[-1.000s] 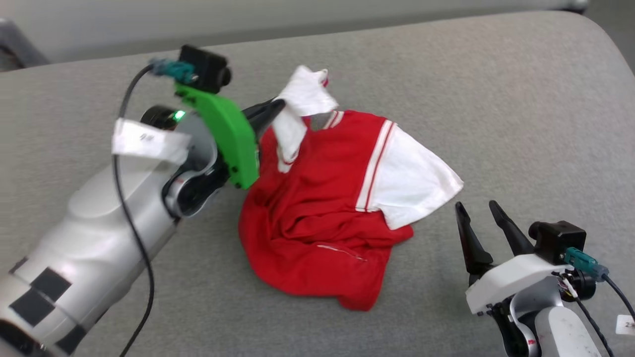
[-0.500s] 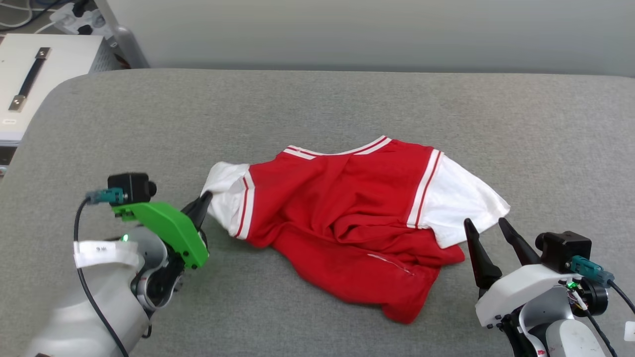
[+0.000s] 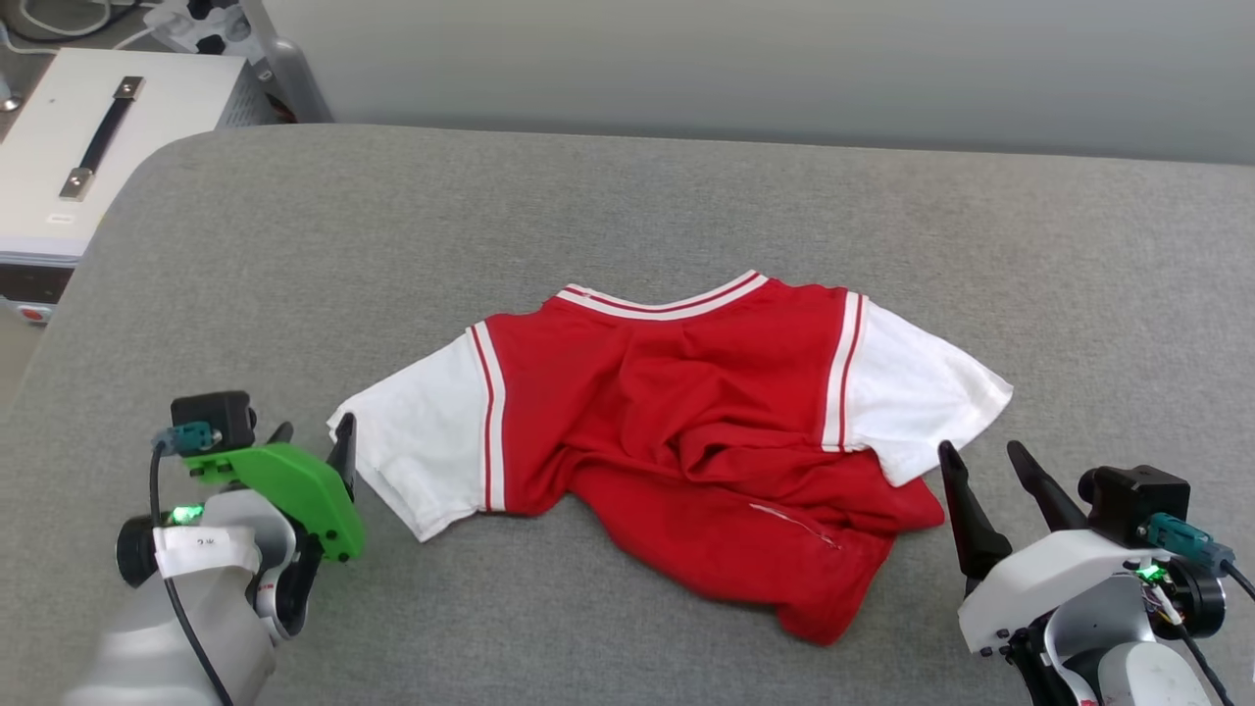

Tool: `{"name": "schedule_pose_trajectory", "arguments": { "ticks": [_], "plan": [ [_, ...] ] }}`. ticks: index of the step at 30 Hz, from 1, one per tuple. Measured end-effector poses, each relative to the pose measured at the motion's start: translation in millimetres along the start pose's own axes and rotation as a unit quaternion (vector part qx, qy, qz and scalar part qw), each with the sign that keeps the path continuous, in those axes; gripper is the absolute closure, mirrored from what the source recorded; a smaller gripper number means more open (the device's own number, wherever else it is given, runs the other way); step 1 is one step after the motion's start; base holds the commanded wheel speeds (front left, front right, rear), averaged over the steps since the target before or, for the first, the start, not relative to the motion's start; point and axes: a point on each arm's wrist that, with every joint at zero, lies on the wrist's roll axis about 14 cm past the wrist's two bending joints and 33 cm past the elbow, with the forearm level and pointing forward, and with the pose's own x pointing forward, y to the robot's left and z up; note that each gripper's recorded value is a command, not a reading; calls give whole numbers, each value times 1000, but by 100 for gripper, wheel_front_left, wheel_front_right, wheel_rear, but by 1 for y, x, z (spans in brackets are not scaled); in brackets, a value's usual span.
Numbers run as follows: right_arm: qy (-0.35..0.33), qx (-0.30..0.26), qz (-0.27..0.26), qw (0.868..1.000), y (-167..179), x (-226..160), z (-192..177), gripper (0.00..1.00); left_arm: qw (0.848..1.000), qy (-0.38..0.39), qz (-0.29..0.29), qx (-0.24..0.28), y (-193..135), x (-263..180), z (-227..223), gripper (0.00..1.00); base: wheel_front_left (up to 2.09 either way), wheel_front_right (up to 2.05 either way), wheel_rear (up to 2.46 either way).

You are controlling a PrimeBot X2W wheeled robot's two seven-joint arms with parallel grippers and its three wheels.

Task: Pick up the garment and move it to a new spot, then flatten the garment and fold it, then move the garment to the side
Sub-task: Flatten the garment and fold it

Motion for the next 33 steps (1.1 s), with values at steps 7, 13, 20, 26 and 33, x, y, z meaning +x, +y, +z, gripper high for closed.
{"name": "schedule_pose_trajectory", "arguments": {
  "ticks": [7, 13, 20, 26, 33],
  "plan": [
    [-25, -4, 5, 1000, 5, -1, 17, 0, 982, -169, -79, 41, -50, -19, 101, 0, 0, 0, 0],
    [-37, -8, 10, 999, 9, -9, 24, 0, 956, -272, -93, 61, -73, -76, 116, 0, 0, 0, 0],
    [-40, -12, 11, 999, 11, -16, 26, 0, 958, -270, -87, 38, -81, -109, 74, 0, 0, 0, 0],
    [-22, -22, 12, 999, 12, -16, 17, 0, 959, -264, -92, 40, -86, -114, 59, 0, 0, 0, 0],
    [81, -77, 18, 994, 0, 4, -3, 0, 960, -259, -95, 42, -88, -108, 55, 0, 0, 0, 0]
  ]
}}
